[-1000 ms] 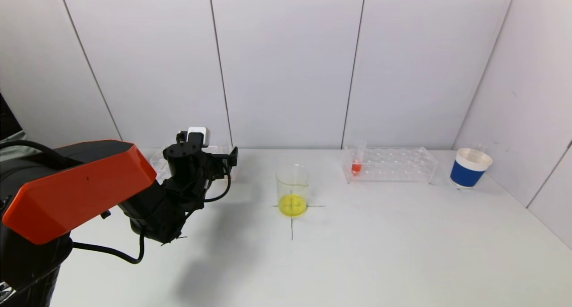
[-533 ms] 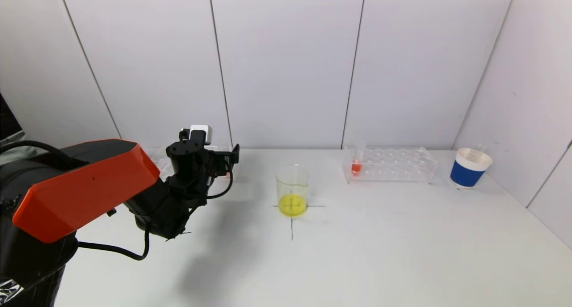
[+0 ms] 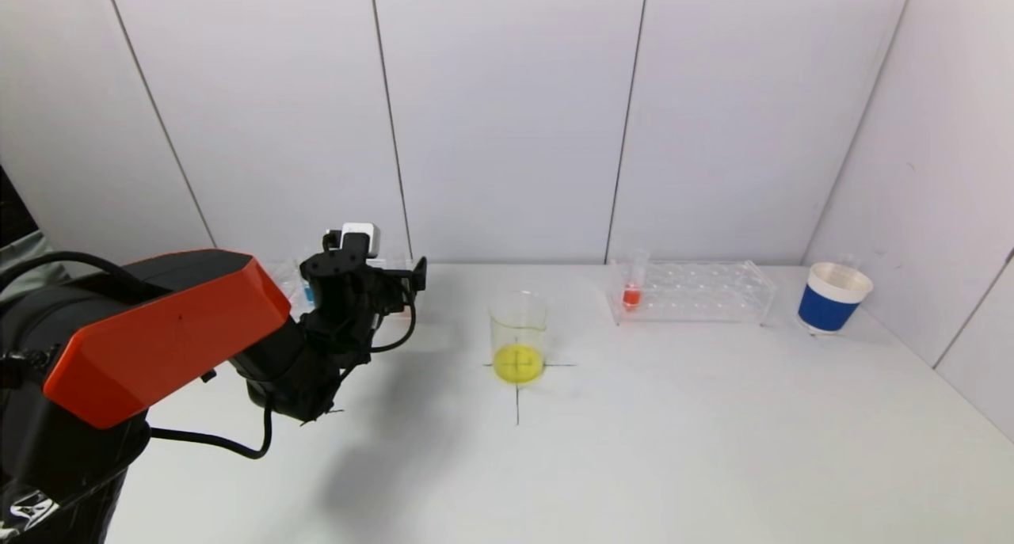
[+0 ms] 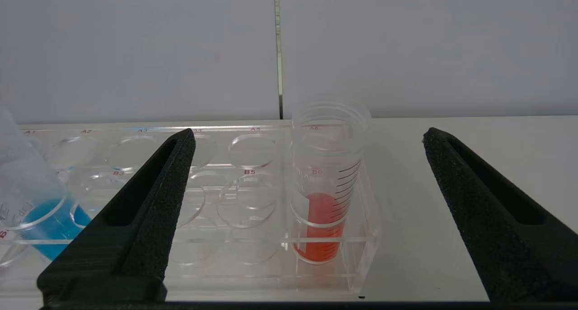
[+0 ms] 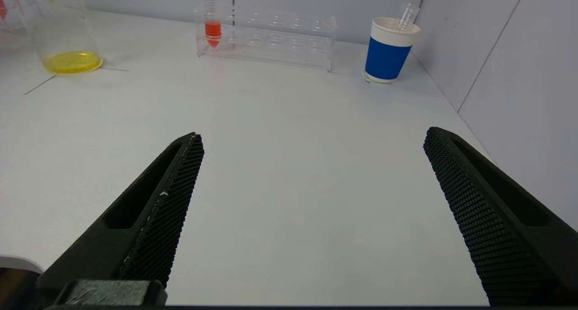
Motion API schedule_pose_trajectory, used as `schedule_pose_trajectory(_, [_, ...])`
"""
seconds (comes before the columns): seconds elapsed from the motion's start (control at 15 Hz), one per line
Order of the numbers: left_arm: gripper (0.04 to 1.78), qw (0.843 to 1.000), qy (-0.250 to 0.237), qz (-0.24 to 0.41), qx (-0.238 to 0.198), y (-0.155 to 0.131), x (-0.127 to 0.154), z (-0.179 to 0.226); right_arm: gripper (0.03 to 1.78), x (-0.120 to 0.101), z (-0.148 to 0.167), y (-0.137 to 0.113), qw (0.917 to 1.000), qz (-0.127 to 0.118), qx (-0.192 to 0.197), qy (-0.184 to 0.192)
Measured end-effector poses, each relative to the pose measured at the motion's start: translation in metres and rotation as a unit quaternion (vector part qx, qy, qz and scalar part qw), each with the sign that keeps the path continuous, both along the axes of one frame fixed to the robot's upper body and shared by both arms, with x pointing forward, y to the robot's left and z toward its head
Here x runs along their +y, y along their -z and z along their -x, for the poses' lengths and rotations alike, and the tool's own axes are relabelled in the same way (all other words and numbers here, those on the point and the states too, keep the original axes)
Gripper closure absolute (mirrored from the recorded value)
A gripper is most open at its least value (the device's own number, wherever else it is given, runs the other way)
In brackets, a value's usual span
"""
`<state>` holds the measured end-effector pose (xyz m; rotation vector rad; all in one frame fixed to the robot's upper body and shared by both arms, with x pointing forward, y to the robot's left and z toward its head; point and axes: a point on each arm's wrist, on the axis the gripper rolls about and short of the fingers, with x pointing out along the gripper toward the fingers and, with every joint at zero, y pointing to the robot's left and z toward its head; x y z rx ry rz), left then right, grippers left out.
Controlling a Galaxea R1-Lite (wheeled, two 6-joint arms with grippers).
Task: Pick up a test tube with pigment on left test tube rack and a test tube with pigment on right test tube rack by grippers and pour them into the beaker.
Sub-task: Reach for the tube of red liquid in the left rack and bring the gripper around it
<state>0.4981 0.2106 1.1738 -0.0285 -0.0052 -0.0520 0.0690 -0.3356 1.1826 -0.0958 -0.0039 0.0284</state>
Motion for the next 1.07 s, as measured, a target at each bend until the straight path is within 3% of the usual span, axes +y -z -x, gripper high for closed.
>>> schedule_pose_trajectory(1.07, [0.06,1.0,0.005,-0.004,-0.007,0.0027,-0.0075,-0.0027,0.04,0.0,0.0,0.0,1.0,0.0,0.0,0.0])
